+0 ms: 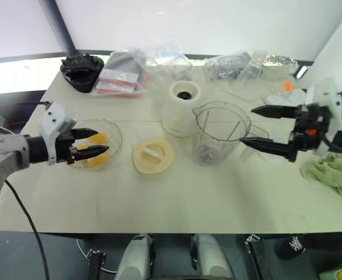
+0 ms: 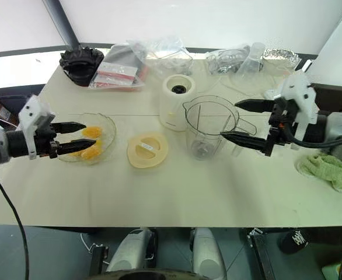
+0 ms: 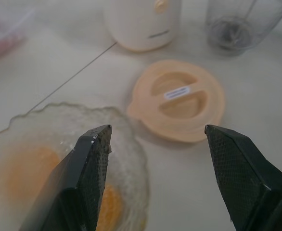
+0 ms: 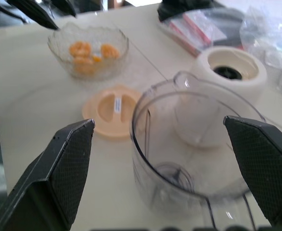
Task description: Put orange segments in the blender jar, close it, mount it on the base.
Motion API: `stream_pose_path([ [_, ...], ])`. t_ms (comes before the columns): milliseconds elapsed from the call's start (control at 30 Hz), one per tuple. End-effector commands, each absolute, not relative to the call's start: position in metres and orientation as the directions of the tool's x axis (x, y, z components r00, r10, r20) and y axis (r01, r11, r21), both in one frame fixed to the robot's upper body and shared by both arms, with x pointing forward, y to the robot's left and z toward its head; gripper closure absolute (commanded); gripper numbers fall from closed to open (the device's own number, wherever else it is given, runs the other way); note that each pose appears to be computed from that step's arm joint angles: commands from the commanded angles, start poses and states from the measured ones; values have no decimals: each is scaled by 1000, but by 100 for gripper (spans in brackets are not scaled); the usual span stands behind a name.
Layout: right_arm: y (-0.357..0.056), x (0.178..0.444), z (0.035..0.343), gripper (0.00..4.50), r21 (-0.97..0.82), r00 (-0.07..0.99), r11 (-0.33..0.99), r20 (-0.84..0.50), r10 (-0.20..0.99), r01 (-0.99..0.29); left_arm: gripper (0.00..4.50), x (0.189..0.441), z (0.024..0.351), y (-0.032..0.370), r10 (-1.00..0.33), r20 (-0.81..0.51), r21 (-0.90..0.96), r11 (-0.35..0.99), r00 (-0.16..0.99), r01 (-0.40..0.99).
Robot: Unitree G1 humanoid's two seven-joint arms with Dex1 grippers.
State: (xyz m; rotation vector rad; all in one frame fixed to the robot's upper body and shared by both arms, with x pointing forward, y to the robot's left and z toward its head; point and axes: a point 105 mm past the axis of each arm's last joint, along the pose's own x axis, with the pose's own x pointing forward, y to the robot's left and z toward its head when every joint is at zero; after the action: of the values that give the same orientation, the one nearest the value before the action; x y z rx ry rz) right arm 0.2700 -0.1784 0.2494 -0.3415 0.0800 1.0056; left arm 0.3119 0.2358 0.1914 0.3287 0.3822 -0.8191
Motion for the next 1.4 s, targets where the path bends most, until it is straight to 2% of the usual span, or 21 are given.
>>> stream_pose_path([
  [33,-167,268,252,2,-261,526,475,-185,830,-841,128,332,179,256,-545,-573,163,656,612,737],
  [167,-158,264,244,2,-227,506,465,-178,844,-856,128,349,163,270,-412,-708,170,688,573,705],
  [300,-154,261,230,2,-202,503,467,-196,842,-861,128,362,165,252,-439,-765,150,591,472,792],
  [567,-147,256,225,2,-182,473,441,-212,855,-879,128,373,146,262,-351,-866,126,535,356,835],
  [900,-150,253,222,2,-186,481,448,-223,848,-875,128,376,121,257,-360,-879,37,603,313,797],
  [1400,-153,253,222,2,-196,497,461,-221,839,-866,128,377,102,267,-280,-896,103,624,344,775],
])
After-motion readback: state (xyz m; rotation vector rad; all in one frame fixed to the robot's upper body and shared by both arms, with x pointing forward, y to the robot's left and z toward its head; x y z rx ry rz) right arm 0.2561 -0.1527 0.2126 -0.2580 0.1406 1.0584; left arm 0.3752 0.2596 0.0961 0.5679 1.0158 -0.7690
